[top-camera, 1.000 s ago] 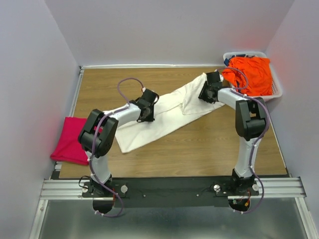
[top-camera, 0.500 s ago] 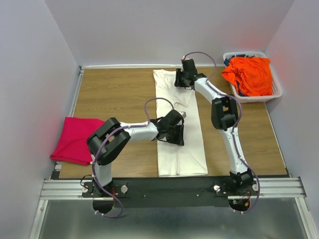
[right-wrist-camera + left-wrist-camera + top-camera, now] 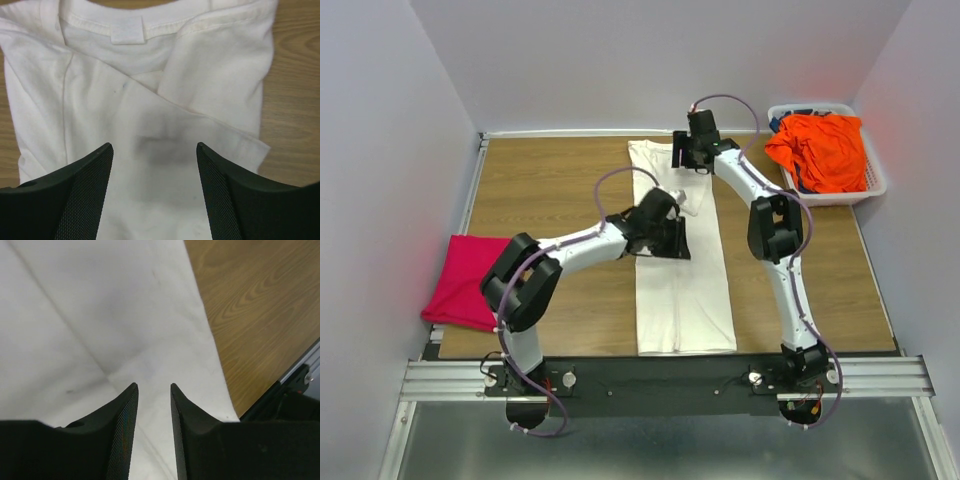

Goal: Fold and stack the t-shirts
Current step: Fold the tshirt

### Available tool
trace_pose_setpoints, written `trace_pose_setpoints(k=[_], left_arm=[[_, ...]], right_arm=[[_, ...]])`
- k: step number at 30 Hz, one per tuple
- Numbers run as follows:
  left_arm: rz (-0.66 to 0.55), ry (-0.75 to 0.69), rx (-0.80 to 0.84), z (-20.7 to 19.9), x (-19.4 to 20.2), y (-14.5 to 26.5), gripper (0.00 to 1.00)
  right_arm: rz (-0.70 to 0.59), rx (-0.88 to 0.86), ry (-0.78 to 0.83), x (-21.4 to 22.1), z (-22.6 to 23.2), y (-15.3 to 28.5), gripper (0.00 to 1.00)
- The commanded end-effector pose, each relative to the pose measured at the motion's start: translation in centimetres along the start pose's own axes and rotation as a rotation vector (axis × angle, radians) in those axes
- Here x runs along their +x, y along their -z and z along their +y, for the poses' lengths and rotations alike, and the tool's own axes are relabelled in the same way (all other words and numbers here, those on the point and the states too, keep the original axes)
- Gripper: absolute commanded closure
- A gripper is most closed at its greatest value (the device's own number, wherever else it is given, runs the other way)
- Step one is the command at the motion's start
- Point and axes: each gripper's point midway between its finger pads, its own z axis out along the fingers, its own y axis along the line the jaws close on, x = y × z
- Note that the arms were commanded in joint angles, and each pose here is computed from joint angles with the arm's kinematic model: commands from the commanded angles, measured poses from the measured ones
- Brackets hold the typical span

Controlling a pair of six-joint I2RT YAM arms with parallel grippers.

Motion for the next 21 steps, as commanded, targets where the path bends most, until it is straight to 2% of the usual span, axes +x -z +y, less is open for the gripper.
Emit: trace_pose_setpoints(k=[1,3,5,6,9,10,12,13,17,21], left_arm=[[-0.133,0.039,-0.022,1.9,-6.4,3.7,0.59],[-0.159,0.055,-0.020,3.6,-8.5,4.1,0.60],[-0.224,0.057,-0.121,7.0,-12.4,4.2,0.60],[-0.245,0.050,-0.159,8.1,-13.6,4.2,0.59],[-0.281,0.053,-0.268,12.1,-16.8,3.5,0.59],[-0.278,0.050,-0.280,13.0,-17.6,2.8,0.59],[-0.277,0.047,-0.319,15.0,-18.3,2.4,0.59],[-0.279,0.047,-0.348,16.1,-18.7,1.8,0.59],[-0.241,0.018,-0.350,17.6,-19.1,-0.7,0.60],[-0.232,0.008,-0.301,17.8,-19.4,-3.0,0.60]], right_arm=[[-0.161,0.034,-0.059,-8.0,-0.8,6.9,0.25],[-0.125,0.053,-0.086,-6.4,-1.3,7.2,0.25],[-0.122,0.059,-0.117,-6.2,-1.4,8.7,0.25],[-0.059,0.070,-0.127,-3.5,-1.9,8.3,0.25],[-0.017,0.058,-0.173,-1.5,-1.8,9.9,0.27],[0.037,0.097,-0.189,1.3,-2.7,9.5,0.30],[0.029,0.111,-0.199,1.9,-3.2,10.1,0.37],[0.055,0.124,-0.192,3.6,-3.6,9.8,0.41],[0.094,0.129,-0.182,5.7,-4.1,9.3,0.56],[0.109,0.126,-0.171,6.8,-4.1,7.9,0.57]])
